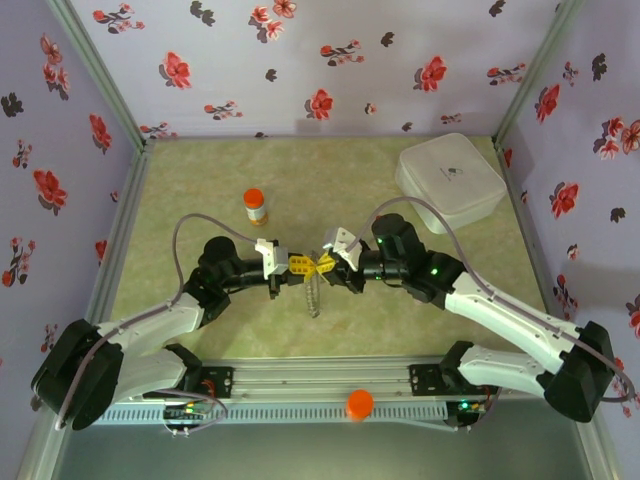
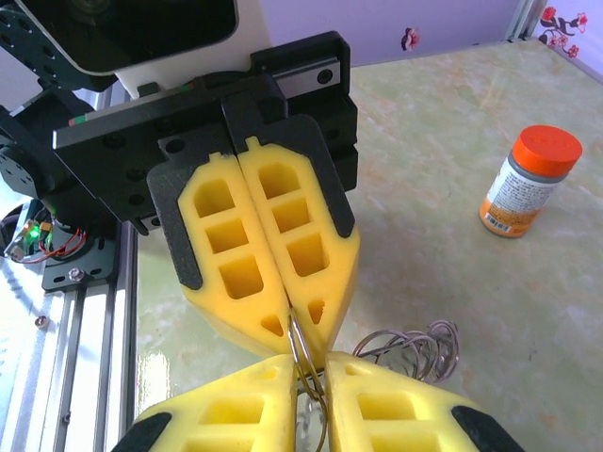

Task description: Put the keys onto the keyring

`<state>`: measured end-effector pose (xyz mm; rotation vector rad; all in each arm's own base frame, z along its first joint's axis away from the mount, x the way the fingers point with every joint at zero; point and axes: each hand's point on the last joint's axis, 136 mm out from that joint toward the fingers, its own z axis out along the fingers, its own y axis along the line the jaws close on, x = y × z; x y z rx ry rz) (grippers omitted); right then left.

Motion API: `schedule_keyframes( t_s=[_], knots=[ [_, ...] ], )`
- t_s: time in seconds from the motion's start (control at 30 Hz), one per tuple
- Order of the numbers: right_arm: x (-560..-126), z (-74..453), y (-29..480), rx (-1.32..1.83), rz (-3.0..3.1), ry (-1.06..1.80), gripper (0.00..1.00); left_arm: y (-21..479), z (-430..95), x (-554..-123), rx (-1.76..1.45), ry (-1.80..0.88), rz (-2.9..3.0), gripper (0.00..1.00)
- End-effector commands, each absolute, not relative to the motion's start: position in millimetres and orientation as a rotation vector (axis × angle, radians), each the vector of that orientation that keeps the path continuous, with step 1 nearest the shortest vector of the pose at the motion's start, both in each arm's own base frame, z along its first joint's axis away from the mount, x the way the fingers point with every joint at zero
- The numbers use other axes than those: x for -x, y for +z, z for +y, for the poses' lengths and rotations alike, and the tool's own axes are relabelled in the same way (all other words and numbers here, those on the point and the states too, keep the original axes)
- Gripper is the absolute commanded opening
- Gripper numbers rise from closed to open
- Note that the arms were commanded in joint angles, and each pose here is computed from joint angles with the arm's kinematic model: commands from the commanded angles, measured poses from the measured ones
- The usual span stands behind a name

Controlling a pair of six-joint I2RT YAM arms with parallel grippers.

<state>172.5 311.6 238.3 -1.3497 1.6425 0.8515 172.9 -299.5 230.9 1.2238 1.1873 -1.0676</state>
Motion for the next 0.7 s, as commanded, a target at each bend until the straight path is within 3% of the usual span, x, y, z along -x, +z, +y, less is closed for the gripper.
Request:
schedule_keyframes(
  t_s=[0.0,0.2,0.23,0.27,0.33,0.67],
  knots=[
    [-174.5,317.1,241.1,1.354,1.642,0.864,0.14,242.3,-300.1,-165.7,-1.226,-1.086,1.117,0.00],
    [-170.7,320.2,243.7,1.374,1.632,0.881,0.00,241.8,-300.3,-166.0,-1.229,-1.082,1.116,0.00],
    [-170.0,319.6,245.2,1.377,1.627,0.878,0.00,240.7,-300.2,-166.3,-1.231,-1.075,1.118,0.08],
    [-169.9,319.3,246.0,1.382,1.626,0.872,0.00,238.1,-300.2,-169.0,-1.229,-1.061,1.134,0.24],
    [-170.4,317.0,246.1,1.400,1.637,0.847,0.00,232.2,-300.0,-176.4,-1.236,-1.002,1.177,0.33],
    [-174.2,315.5,230.2,1.568,1.713,0.621,0.00,203.0,-296.5,-178.4,-1.384,-0.824,1.281,0.28]
  ],
)
